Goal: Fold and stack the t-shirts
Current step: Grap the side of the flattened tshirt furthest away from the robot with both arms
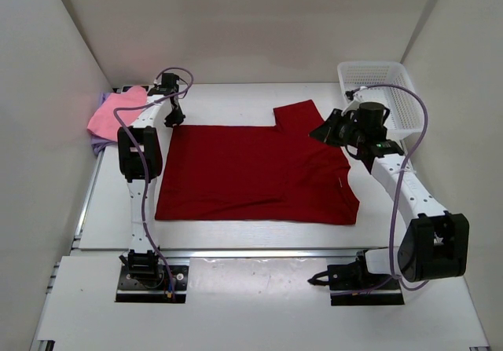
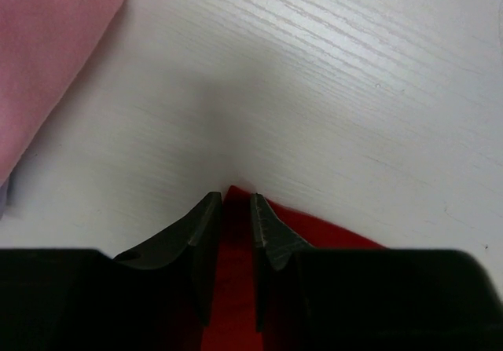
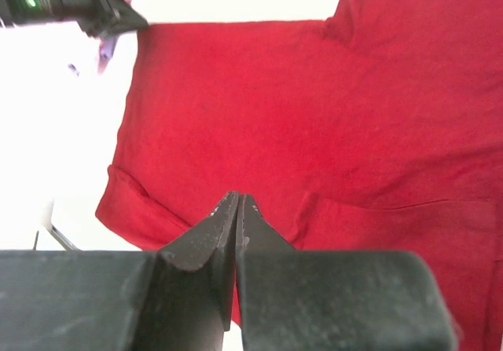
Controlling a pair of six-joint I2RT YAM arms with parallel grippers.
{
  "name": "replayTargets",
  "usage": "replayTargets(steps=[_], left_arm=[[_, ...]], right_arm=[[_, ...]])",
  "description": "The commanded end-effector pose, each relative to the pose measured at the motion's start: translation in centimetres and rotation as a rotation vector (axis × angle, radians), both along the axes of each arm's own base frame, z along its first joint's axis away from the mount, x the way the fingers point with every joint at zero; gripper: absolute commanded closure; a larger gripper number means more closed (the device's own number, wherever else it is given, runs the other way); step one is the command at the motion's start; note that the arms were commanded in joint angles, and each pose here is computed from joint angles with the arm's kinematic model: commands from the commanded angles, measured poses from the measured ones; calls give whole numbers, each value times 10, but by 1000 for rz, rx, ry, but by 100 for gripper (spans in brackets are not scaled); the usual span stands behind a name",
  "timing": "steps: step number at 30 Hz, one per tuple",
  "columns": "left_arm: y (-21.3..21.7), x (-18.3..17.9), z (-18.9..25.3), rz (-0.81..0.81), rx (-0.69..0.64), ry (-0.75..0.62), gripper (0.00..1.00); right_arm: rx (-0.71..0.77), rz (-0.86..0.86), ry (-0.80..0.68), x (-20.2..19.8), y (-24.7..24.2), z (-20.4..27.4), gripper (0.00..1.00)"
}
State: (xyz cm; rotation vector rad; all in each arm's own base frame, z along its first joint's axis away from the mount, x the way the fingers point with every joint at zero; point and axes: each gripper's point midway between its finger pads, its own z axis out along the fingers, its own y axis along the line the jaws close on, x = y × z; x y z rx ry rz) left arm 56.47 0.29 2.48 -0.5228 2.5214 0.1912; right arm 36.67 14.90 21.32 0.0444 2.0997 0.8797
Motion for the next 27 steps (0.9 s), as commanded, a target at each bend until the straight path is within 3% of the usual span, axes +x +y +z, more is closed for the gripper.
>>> replayTargets(steps=[1,6,14,17,23,27], left_arm=[[-2,-8,-1,-20,-5,36,67],[-8,-4,-4,-55,9,76,65],[-5,-5,-2,-30,35,71,99],[-13,-5,1,-43,33,67,100],[-17,-1,19,-40,6,17,100],[-20,-5,39,-46,-21,-57,100]], right_arm=[[32,2,-107,4,-7,43,99],[27,2,-120,2,-10,48,100],[24,31,-80,2,2,25,99],[-48,3,-30,13,5,-3,99],[-147,-55,58,69,-10,-47,90],[-252,-122,51,121,-27,-59,73]])
